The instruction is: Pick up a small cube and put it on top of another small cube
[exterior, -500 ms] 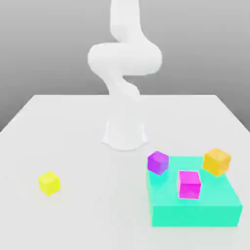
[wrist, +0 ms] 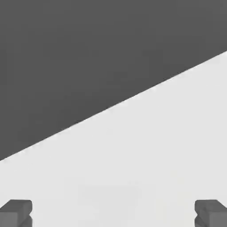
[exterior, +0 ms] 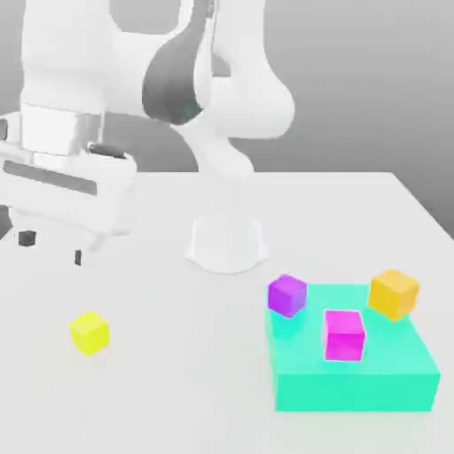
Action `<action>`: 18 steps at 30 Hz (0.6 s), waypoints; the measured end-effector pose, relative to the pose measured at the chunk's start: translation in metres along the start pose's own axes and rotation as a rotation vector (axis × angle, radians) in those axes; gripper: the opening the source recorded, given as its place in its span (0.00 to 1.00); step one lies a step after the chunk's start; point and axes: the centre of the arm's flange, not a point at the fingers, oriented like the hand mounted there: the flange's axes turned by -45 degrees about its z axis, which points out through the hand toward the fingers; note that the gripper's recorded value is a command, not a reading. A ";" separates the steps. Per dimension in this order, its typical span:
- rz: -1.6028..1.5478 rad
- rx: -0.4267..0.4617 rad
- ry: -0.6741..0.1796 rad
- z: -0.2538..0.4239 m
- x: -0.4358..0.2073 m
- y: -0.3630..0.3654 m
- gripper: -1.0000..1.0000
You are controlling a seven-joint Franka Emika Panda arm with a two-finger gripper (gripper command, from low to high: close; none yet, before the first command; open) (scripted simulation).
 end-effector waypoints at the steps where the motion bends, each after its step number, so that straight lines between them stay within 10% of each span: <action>1: 0.030 -0.003 -0.035 0.020 -0.012 0.012 0.50; 12: 0.167 -0.004 -0.186 0.152 -0.087 0.058 0.50; 13: 0.167 -0.004 -0.187 0.157 -0.088 0.057 0.00; 18: 0.167 -0.004 -0.187 0.157 -0.088 0.057 0.00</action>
